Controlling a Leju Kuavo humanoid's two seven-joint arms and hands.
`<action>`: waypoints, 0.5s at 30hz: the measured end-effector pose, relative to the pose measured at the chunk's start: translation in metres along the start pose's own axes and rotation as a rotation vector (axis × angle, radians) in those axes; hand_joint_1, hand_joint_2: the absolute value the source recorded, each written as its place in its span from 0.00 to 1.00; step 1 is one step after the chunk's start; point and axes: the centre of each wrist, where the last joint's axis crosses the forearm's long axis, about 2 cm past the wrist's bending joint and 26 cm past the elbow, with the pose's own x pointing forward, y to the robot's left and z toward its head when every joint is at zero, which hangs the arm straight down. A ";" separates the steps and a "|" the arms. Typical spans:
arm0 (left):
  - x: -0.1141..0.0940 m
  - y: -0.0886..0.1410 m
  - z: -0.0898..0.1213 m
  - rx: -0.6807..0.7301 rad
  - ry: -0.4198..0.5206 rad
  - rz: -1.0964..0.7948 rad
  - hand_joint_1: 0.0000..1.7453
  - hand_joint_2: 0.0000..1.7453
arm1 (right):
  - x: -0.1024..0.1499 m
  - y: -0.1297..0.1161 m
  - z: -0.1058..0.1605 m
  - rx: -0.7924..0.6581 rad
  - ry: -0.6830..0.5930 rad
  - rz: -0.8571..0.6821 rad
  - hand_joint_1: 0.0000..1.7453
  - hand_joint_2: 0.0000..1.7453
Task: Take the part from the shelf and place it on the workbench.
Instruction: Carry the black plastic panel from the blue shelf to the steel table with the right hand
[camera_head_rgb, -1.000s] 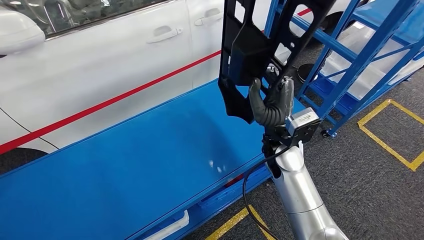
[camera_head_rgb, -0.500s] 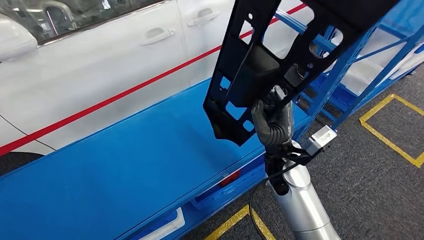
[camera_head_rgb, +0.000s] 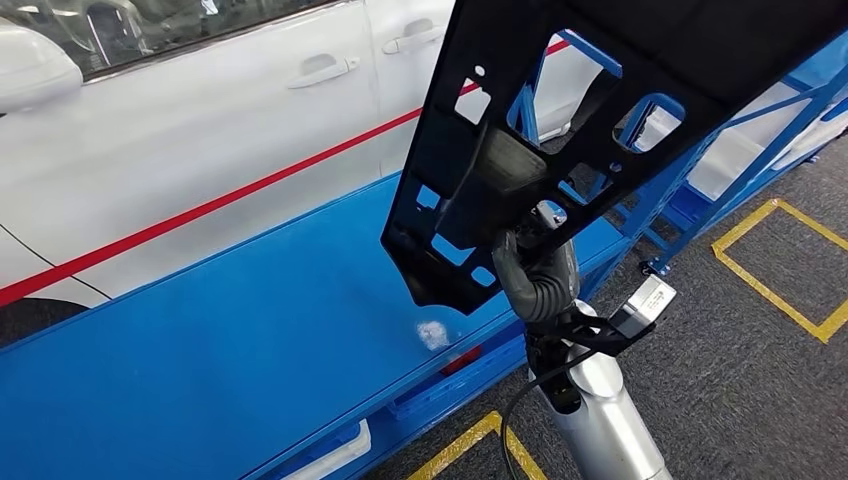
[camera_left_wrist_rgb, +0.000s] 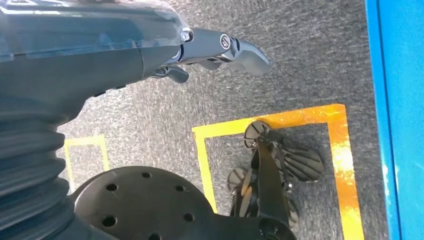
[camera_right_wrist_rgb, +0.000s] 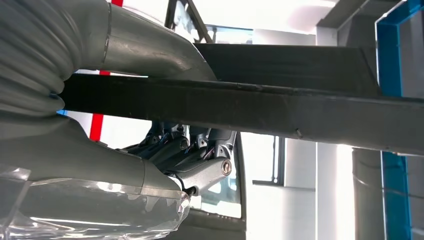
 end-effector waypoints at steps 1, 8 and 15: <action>0.000 0.000 0.000 0.004 0.003 0.000 0.00 1.00 | 0.000 0.000 0.001 0.001 0.002 -0.001 1.00 1.00; -0.002 -0.004 0.001 -0.001 0.014 0.007 0.00 1.00 | 0.001 0.001 0.003 0.007 0.012 -0.002 1.00 1.00; -0.002 -0.004 0.001 -0.007 0.015 0.008 0.00 1.00 | 0.005 0.002 0.003 0.009 0.010 -0.005 1.00 1.00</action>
